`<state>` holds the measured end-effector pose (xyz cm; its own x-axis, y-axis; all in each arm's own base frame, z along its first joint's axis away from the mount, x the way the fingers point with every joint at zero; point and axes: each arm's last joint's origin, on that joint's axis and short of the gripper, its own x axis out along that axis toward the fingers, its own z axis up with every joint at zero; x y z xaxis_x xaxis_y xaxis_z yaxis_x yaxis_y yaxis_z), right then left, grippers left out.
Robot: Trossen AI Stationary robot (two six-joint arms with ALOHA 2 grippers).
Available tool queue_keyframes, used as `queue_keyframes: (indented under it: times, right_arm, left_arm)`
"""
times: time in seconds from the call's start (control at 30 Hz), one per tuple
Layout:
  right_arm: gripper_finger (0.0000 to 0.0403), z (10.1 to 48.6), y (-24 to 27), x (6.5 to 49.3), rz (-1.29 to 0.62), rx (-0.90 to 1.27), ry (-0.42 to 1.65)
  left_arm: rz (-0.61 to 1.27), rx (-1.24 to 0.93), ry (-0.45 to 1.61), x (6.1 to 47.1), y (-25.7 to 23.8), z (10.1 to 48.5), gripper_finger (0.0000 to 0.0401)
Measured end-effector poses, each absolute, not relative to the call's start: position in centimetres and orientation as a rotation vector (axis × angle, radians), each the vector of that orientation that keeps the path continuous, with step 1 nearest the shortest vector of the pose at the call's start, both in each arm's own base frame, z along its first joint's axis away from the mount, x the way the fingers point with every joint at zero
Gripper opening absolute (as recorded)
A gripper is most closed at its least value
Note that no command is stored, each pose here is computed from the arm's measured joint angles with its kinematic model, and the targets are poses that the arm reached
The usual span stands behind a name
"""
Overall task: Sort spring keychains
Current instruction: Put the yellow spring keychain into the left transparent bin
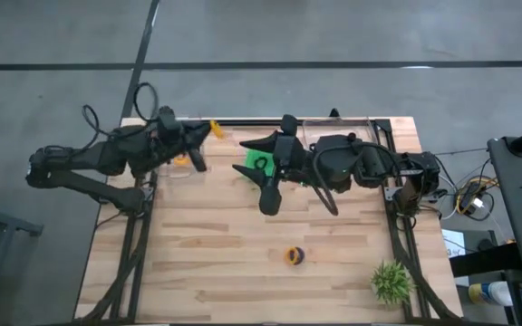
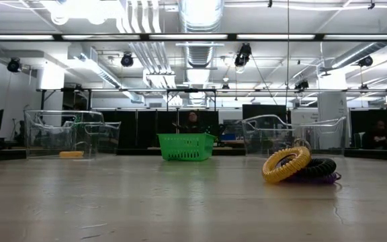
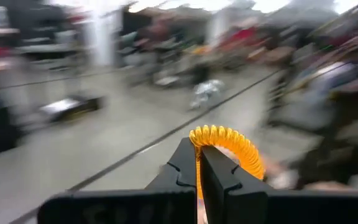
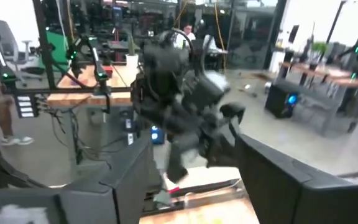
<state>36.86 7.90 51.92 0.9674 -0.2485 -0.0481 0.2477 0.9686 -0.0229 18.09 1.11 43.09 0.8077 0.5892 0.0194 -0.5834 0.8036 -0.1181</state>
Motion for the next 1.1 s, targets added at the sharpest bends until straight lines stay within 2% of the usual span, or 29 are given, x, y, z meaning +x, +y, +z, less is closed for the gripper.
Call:
queue_keyframes:
  times: [0.23,0.47,0.77,0.9,1.1]
  right_arm:
    - [0.0231,52.8,7.7,36.0,-0.249,-0.124,0.040]
    - [0.0231,54.2,7.3,34.3,-0.251,-0.160,0.009]
    - [0.0226,55.0,7.0,33.1,-0.251,-0.181,-0.010]
    - [0.0228,55.2,7.1,32.7,-0.246,-0.181,-0.011]
    - [0.0228,55.7,7.2,31.7,-0.235,-0.199,-0.010]
  left_arm:
    - [1.008,0.025,0.221,17.0,3.6,40.4,0.0000]
    - [1.175,0.002,0.437,16.0,5.5,37.8,0.0000]
    - [1.259,-0.249,0.636,15.5,8.5,34.4,0.0000]
    - [1.329,-0.453,0.726,15.2,10.3,32.0,0.0000]
    - [1.363,-0.574,0.893,15.2,12.7,28.1,0.0000]
